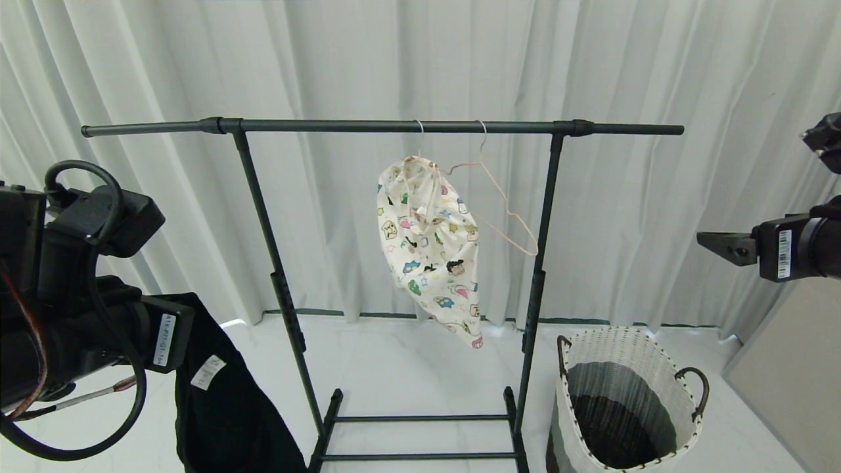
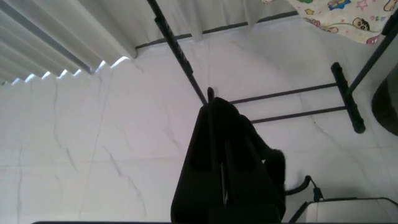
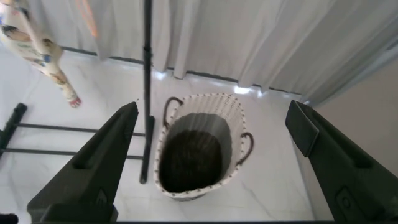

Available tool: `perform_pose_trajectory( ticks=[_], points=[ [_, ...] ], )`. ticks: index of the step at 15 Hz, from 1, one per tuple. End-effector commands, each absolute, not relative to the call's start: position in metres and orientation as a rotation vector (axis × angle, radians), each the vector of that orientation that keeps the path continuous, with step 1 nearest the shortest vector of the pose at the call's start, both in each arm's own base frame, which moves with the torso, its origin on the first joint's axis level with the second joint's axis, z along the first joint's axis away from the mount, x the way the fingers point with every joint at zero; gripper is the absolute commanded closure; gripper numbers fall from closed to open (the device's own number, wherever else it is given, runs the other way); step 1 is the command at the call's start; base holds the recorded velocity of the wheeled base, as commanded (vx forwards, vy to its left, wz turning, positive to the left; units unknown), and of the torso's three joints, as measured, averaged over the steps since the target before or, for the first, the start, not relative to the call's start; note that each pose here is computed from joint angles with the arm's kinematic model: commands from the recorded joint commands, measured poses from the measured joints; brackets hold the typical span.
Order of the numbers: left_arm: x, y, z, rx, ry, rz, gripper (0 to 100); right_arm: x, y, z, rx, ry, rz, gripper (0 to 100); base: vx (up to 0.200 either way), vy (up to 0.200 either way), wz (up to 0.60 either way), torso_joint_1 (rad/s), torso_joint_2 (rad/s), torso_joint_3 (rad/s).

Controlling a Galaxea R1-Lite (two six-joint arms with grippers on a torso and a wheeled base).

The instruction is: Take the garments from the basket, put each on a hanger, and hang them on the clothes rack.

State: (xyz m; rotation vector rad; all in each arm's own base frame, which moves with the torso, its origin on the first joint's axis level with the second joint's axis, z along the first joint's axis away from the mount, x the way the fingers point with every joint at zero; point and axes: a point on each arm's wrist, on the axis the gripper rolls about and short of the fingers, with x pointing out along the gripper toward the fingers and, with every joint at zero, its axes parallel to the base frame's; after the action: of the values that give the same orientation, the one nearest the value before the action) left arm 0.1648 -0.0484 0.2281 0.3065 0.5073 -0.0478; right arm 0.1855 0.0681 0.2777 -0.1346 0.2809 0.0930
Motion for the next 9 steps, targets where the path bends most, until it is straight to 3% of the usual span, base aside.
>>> perform_pose_trajectory(
  ticks=[1,9],
  points=[
    [0.1649,-0.0485,0.2305,0.304,0.499,-0.047,100,0.1850,0.0687,0.2793,-0.127,0.271,0.116,0,0.200,0.000,0.00,0.002,0.00,0.002],
    [0.1595,-0.0467,0.2346,0.295,0.475,-0.045,100,0.1778,0.0740,0.2851,-0.100,0.240,0.272,0,0.200,0.000,0.00,0.001,0.00,0.003]
  ],
)
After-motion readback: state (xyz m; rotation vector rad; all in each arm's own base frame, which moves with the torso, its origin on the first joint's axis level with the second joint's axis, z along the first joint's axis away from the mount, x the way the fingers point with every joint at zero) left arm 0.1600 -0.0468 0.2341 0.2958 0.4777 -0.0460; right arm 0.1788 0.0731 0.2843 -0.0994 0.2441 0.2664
